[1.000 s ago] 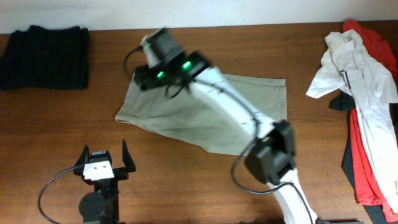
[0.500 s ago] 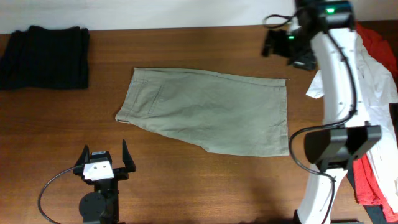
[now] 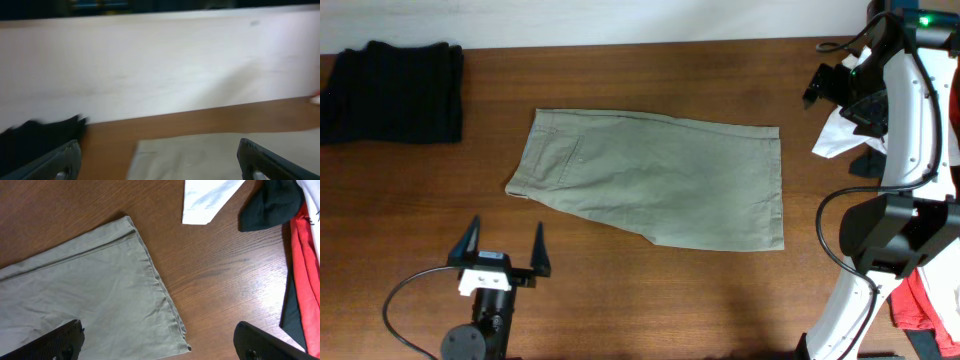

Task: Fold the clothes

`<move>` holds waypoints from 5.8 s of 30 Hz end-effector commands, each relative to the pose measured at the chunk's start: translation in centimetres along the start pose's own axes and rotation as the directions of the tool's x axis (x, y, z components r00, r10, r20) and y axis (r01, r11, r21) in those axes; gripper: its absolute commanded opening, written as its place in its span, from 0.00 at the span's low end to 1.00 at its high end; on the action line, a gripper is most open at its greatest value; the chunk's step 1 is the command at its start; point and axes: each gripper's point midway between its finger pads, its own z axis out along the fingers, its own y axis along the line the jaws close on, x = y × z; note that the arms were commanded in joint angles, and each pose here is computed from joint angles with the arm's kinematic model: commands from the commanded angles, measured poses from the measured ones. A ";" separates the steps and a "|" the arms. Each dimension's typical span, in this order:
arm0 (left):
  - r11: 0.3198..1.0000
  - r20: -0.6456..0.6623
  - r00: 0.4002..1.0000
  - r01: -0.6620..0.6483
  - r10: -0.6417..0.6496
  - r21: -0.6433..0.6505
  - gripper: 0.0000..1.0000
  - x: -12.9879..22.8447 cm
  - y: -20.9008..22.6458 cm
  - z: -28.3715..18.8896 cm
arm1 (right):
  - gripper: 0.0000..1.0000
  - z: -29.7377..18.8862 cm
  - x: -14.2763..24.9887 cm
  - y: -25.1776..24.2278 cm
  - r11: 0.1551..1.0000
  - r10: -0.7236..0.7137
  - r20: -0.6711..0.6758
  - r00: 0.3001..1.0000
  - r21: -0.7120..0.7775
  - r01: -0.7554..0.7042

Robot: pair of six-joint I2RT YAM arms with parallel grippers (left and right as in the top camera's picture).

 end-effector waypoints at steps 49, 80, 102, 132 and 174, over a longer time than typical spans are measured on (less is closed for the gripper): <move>0.811 -0.989 0.031 0.576 -0.142 -0.098 0.89 26.1 1.2 12.9 | 0.98 0.4 -0.1 -0.6 1.000 0.014 -0.006 1.000 0.021 -0.014; 0.813 -0.894 -0.228 0.375 -0.386 -0.446 0.01 15.2 11.3 11.4 | 0.99 0.4 -0.1 -0.6 1.000 0.014 -0.005 1.000 0.021 -0.014; 0.933 -0.970 0.242 0.347 0.012 0.099 0.01 -4.0 -8.5 16.0 | 0.99 0.4 -0.1 -0.6 1.000 0.014 -0.006 1.000 0.021 -0.014; 0.749 -0.903 0.232 0.504 0.363 0.430 0.00 9.6 -33.5 16.7 | 0.99 0.4 -0.1 -0.6 1.000 0.014 -0.006 1.000 0.021 -0.014; 0.892 -0.999 -0.052 0.451 0.000 -0.023 0.99 13.4 -10.1 21.7 | 0.99 0.4 -0.1 -0.6 1.000 0.014 -0.005 1.000 0.020 -0.014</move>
